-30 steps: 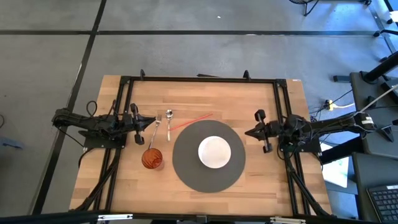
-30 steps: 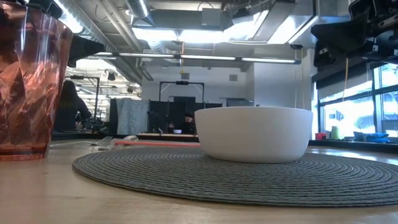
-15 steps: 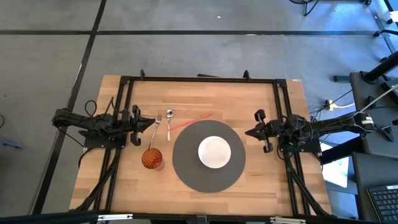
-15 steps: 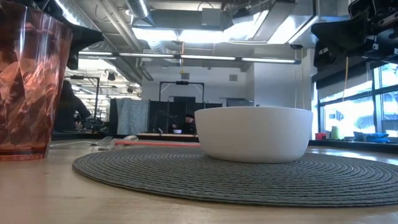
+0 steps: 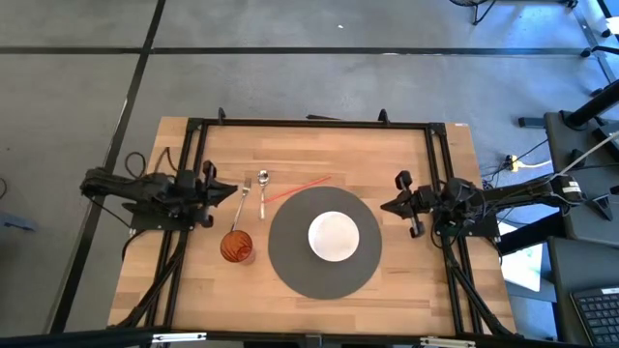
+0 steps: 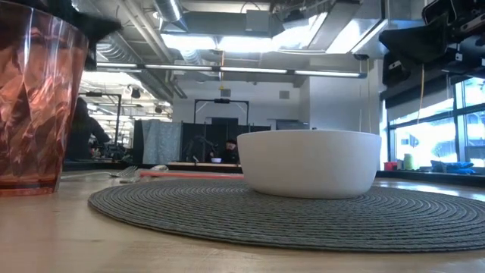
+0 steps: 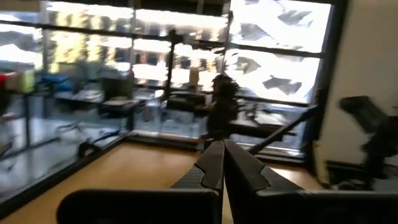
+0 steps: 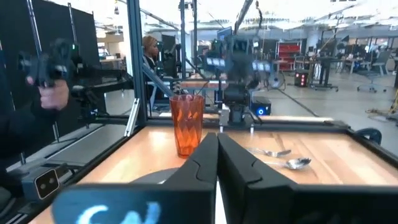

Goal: Pick & Place Utensil
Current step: Put the orange cup on the gray mat to the top right of the white bowl

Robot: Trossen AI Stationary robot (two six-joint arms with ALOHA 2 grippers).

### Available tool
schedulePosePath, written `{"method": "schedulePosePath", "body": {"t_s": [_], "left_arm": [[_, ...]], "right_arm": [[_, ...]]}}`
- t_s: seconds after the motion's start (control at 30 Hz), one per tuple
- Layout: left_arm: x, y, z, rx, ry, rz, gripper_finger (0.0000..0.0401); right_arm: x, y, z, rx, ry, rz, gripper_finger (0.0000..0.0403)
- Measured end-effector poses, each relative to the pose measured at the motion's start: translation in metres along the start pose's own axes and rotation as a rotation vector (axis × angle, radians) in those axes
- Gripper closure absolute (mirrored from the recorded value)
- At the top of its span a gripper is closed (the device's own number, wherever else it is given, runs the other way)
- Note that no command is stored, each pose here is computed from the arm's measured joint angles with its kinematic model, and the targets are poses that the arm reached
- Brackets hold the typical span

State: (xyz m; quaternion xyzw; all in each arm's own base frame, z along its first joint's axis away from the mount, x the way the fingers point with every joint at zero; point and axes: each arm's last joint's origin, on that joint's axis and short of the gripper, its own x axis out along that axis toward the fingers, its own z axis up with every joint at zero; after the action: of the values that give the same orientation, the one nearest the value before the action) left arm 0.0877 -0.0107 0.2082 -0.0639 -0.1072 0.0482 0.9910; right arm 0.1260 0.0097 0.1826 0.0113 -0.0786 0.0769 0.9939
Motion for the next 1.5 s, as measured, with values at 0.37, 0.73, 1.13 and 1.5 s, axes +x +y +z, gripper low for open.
{"method": "schedulePosePath", "body": {"t_s": [0.37,0.73,1.13,1.5], "left_arm": [[0.04,-0.03,0.096,0.154,0.329,0.023,0.0398],[0.11,-0.105,0.161,0.248,0.787,0.215,0.0397],[0.103,-0.188,0.107,0.232,1.32,0.21,0.0397],[0.11,-0.222,0.055,0.188,1.584,0.198,0.0349]], "right_arm": [[0.0,0.0,-0.003,0.022,0.029,-0.001,0.0398],[0.0,0.0,-0.004,0.027,0.043,0.0,0.039],[0.0,0.0,-0.007,0.029,0.073,0.005,0.0387],[0.0,0.0,-0.007,0.06,0.073,0.004,0.0386]]}}
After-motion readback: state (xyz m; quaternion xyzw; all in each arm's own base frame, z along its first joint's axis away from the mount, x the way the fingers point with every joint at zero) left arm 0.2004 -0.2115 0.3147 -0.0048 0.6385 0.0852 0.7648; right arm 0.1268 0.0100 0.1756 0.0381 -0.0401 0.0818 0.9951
